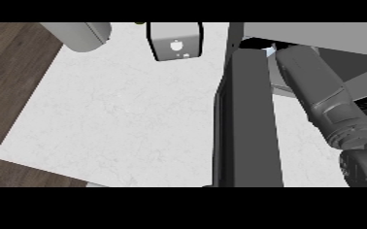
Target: Pick up the milk, place it into the microwave and close the microwave
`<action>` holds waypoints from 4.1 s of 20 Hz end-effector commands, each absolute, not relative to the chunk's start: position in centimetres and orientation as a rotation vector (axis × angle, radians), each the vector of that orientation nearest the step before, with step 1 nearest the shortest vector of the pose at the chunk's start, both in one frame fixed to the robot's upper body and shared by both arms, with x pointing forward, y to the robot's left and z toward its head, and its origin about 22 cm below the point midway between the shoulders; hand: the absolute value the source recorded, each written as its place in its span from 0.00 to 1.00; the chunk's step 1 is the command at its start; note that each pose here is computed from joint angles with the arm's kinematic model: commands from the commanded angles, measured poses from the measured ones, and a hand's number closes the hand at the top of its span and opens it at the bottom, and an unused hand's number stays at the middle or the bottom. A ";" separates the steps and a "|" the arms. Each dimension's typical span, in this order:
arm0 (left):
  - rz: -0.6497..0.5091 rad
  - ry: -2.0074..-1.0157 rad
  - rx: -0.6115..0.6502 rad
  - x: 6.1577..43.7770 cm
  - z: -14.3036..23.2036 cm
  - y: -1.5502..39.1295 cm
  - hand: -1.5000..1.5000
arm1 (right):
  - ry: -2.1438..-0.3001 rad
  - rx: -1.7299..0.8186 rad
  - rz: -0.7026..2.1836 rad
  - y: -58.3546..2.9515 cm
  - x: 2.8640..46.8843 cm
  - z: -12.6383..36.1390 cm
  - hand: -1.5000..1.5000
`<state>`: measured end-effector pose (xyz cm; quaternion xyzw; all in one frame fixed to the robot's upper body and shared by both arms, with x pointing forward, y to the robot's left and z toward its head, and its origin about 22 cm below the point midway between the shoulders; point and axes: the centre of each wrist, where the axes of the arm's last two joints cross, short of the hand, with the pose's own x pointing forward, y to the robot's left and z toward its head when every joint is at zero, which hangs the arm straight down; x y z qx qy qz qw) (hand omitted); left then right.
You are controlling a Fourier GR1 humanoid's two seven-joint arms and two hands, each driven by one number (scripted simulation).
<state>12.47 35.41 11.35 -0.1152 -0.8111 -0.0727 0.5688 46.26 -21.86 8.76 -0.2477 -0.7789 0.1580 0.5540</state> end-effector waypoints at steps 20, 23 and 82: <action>-0.215 -1.836 -0.443 13.6 7.0 31.6 0.00 | -1.855 -0.405 0.235 -23.4 44.5 4.7 0.00; -0.249 -1.770 -0.497 12.9 5.7 30.1 0.00 | -1.860 -0.195 0.208 -25.2 44.0 4.1 0.00; -0.883 -1.547 -0.554 21.8 -5.3 3.5 1.00 | -1.905 0.390 0.087 -38.0 14.6 -3.4 0.00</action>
